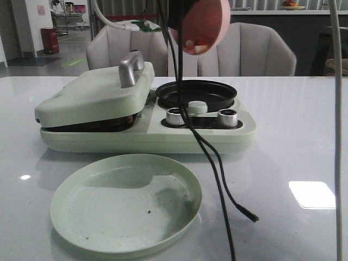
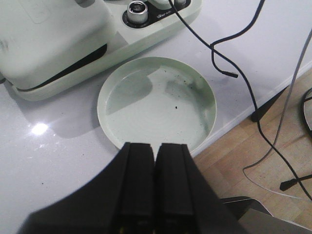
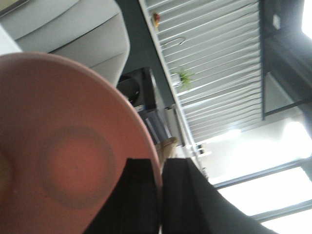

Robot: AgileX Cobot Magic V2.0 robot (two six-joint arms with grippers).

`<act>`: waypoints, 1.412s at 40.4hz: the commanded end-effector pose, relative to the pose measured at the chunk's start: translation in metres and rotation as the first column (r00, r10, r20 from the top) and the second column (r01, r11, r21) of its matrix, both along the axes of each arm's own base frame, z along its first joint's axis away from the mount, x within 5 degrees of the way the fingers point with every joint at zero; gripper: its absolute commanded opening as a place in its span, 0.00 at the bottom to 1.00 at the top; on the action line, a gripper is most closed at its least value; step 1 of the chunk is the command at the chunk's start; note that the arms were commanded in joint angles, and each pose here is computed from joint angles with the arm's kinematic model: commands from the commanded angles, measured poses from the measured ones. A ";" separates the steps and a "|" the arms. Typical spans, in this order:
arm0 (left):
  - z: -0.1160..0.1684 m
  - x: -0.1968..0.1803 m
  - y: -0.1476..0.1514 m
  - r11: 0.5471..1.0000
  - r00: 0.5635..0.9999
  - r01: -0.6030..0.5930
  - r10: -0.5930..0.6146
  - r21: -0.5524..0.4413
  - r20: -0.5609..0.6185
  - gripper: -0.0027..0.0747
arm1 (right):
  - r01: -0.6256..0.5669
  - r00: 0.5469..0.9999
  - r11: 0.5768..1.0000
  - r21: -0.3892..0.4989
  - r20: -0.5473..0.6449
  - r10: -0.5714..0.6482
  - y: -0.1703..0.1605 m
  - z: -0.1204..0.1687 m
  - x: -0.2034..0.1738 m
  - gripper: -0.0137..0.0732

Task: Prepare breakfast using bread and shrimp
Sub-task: 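Carry the bowl over the black pan and tip the shrimp into it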

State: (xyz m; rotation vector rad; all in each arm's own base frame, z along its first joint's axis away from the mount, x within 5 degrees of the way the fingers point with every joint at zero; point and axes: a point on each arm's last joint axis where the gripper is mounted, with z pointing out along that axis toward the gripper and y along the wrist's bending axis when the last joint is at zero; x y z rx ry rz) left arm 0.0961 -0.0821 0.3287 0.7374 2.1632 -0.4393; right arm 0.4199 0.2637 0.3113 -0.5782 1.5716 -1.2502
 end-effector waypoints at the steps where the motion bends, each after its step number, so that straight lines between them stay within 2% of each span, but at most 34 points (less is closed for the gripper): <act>1: 0.015 0.002 -0.003 0.996 0.997 0.000 0.007 -0.084 0.072 0.17 | 0.078 0.978 0.997 -0.016 0.195 -0.074 -0.017 0.064 -0.018 0.22; 13: 0.015 0.002 -0.003 0.996 0.997 0.000 0.007 -0.084 0.072 0.17 | 0.091 0.977 0.995 -0.050 0.200 -0.079 -0.019 0.082 -0.019 0.22; 23: 0.015 0.002 -0.003 0.996 0.997 0.000 0.007 -0.084 0.072 0.16 | 0.130 0.983 0.985 -0.116 0.142 -0.114 -0.014 0.044 -0.003 0.22; 28: 0.015 0.002 -0.003 0.996 0.997 0.000 0.007 -0.084 0.072 0.16 | 0.157 0.979 0.982 -0.103 0.145 -0.141 -0.015 0.042 -0.003 0.22; 33: 0.015 0.002 -0.003 0.996 0.997 0.000 0.007 -0.084 0.072 0.16 | 0.162 0.981 0.987 -0.001 0.112 -0.161 -0.022 0.052 -0.010 0.22; 35: 0.015 0.002 -0.003 0.996 0.997 0.000 0.007 -0.084 0.072 0.16 | 0.163 0.984 0.984 0.077 0.065 -0.168 -0.027 0.058 -0.015 0.22; 39: 0.015 0.002 -0.003 0.996 0.997 0.000 0.007 -0.084 0.072 0.16 | 0.165 0.986 0.947 0.274 -0.065 -0.153 -0.039 0.072 -0.029 0.22; 41: 0.015 0.002 -0.003 0.996 0.997 0.000 0.007 -0.084 0.072 0.16 | 0.172 0.984 0.924 0.340 -0.110 -0.142 -0.046 0.078 -0.035 0.22; 44: 0.015 0.002 -0.003 0.996 0.997 0.000 0.007 -0.084 0.072 0.16 | 0.186 0.979 0.900 0.395 -0.157 -0.133 -0.058 0.085 -0.044 0.22; 50: 0.015 0.002 -0.003 0.996 0.997 0.000 0.007 -0.084 0.072 0.17 | 0.225 0.961 0.886 0.405 -0.241 -0.134 -0.082 0.083 -0.065 0.22; 54: 0.015 0.002 -0.003 0.996 0.997 0.000 0.007 -0.084 0.072 0.16 | 0.268 0.936 0.886 0.379 -0.320 -0.146 -0.107 0.068 -0.081 0.22; 57: 0.015 0.002 -0.003 0.996 0.997 0.000 0.007 -0.084 0.072 0.17 | 0.292 0.922 0.872 0.392 -0.358 -0.148 -0.128 0.061 -0.092 0.22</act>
